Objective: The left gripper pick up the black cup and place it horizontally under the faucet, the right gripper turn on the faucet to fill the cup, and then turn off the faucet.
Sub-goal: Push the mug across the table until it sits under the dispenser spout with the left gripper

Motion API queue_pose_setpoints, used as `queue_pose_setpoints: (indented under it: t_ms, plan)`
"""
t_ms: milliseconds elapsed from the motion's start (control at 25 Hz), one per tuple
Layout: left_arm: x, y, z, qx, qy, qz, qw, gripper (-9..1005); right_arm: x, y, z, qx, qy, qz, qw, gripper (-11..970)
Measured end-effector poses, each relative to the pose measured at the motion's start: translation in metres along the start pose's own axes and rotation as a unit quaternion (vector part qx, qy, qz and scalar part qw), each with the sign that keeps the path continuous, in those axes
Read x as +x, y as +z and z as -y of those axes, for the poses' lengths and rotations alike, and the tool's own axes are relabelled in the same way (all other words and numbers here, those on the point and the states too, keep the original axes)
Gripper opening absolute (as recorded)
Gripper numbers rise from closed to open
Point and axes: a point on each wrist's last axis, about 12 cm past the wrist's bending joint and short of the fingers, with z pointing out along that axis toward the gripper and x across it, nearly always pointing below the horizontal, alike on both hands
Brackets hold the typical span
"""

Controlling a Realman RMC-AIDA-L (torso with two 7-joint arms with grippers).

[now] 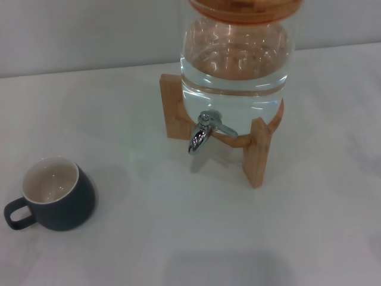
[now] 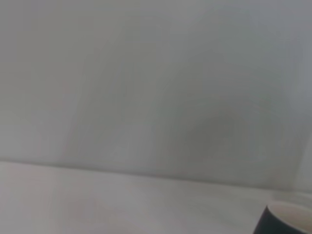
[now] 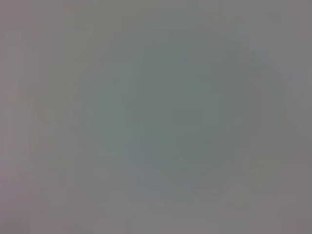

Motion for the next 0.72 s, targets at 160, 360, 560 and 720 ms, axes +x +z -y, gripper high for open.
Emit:
queue_pose_setpoints:
  t_ms: [160, 360, 560, 720]
  plan:
    - [0.005, 0.016, 0.001, 0.011, 0.008, -0.024, 1.000, 886, 0.001, 0.000, -0.001, -0.001, 0.001, 0.000, 1.000, 804]
    - [0.008, 0.038, 0.005, 0.031, 0.022, -0.034, 0.999, 886, 0.001, -0.001, -0.003, -0.004, 0.002, 0.001, 1.000, 804]
    - [0.011, 0.049, 0.010, 0.046, 0.026, -0.037, 0.998, 885, 0.000, -0.001, -0.004, -0.007, 0.003, 0.005, 1.000, 803]
    - [0.015, 0.055, 0.011, 0.047, 0.024, -0.049, 0.997, 885, 0.000, -0.001, -0.004, -0.008, 0.003, 0.007, 1.000, 803]
